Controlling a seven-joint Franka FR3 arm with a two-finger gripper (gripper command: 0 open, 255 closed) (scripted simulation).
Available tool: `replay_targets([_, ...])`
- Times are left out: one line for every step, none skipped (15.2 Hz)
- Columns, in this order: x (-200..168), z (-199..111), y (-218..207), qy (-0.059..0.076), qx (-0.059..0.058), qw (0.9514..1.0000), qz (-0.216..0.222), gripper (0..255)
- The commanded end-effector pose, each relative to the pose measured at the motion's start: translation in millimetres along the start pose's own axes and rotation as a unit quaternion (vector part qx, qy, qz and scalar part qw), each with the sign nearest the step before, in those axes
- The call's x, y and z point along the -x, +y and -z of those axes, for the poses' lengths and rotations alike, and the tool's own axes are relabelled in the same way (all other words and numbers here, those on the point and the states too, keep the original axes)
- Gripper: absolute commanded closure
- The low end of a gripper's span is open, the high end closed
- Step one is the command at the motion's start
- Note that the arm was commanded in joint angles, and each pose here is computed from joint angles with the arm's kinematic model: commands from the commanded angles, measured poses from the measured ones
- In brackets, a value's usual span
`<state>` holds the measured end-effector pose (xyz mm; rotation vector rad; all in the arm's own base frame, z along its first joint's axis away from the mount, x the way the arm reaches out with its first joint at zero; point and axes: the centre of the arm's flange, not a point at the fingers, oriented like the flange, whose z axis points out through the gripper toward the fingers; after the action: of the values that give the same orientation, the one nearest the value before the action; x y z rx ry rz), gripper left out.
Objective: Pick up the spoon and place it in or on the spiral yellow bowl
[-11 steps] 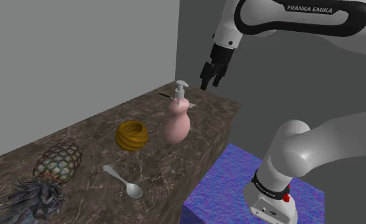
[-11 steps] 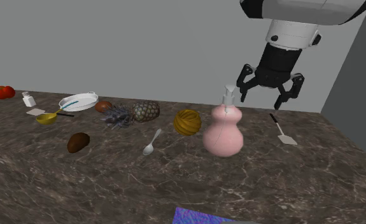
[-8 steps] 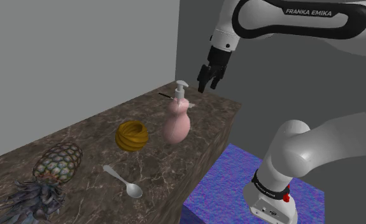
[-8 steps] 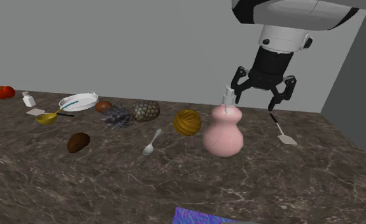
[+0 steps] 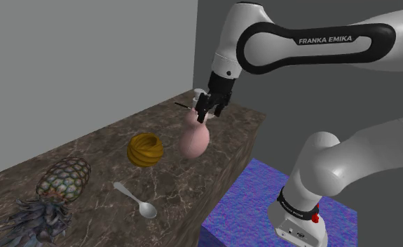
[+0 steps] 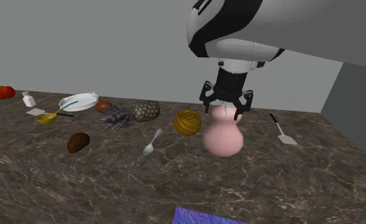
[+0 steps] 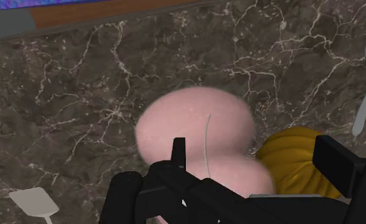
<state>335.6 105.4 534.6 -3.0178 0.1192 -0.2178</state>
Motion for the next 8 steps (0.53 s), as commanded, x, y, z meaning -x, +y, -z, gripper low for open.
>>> replay_targets([0.9,-15.0,-21.4,0.004,0.0,1.0,-0.003,0])
replay_targets([1.1,-22.9,-32.0,0.006,0.0,1.0,-0.005,0])
replay_targets([1.2,-30.8,-42.7,0.008,0.0,0.9999,-0.006,0])
replay_targets([1.3,-38.7,-53.3,0.01,0.001,0.9999,-0.008,0])
replay_targets([1.3,-46.7,-63.9,0.012,0.001,0.9999,-0.009,0])
replay_targets([1.2,-54.6,-74.6,0.014,0.001,0.9999,-0.01,0])
replay_targets([1.1,-62.5,-85.2,0.015,0.001,0.9998,-0.012,0])
replay_targets([0.9,-70.4,-95.8,0.017,0.002,0.9998,-0.013,0])
